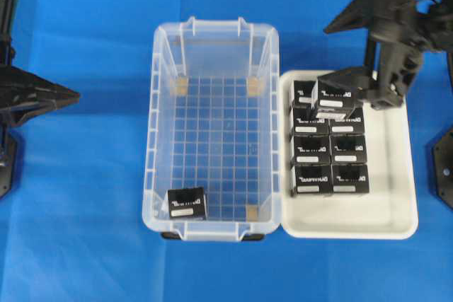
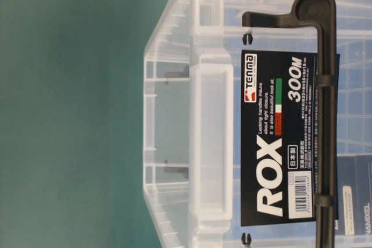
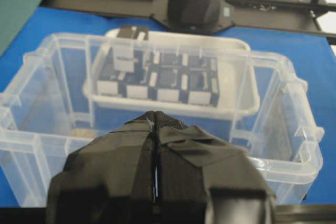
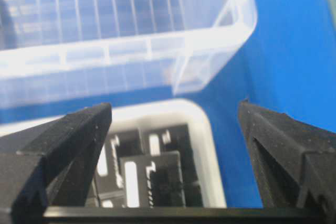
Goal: Pick the box from inside the plastic case
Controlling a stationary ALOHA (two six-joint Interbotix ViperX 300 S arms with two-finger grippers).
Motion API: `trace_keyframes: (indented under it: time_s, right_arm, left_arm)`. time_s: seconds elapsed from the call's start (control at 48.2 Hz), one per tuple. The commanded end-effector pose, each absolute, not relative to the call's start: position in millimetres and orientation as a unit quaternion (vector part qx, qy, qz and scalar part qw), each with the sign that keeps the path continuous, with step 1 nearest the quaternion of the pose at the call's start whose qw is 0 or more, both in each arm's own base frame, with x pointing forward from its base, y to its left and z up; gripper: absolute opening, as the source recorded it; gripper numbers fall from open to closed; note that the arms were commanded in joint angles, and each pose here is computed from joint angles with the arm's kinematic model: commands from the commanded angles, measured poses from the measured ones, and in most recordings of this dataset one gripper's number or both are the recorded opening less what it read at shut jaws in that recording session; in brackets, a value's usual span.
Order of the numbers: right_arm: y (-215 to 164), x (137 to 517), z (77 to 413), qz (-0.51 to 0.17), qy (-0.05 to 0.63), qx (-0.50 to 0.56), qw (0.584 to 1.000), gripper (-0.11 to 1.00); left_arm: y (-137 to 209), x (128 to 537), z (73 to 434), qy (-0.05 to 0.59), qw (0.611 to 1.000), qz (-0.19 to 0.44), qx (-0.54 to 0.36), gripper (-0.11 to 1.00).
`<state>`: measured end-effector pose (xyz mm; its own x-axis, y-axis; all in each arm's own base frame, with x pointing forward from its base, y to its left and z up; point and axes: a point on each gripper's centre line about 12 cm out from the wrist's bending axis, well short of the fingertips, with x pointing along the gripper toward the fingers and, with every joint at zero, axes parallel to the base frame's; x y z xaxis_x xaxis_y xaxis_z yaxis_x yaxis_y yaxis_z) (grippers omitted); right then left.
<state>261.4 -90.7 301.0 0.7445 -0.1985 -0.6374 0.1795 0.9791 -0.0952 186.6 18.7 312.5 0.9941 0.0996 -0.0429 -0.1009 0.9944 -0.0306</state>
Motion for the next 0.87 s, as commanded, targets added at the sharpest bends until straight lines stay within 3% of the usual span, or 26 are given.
trace_keyframes:
  time_s: [0.0,0.291,0.851]
  right_arm:
    - [-83.9,254.7,310.6,-0.104,0.306,-0.014,0.946,0.98]
    - [-66.7,224.2,331.5,-0.109,0.230,-0.015,0.967,0.98]
    - [-31.5,222.4,334.2,-0.047,0.201,0.000,0.978,0.98]
  left_arm:
    - [18.6,188.7,321.6,0.011,0.999,0.049,-0.014,-0.07]
    - [18.6,188.6,320.7,0.012,0.999,0.049,-0.014,-0.07]
    - [18.6,188.6,320.9,0.012,0.999,0.049,-0.014,-0.07]
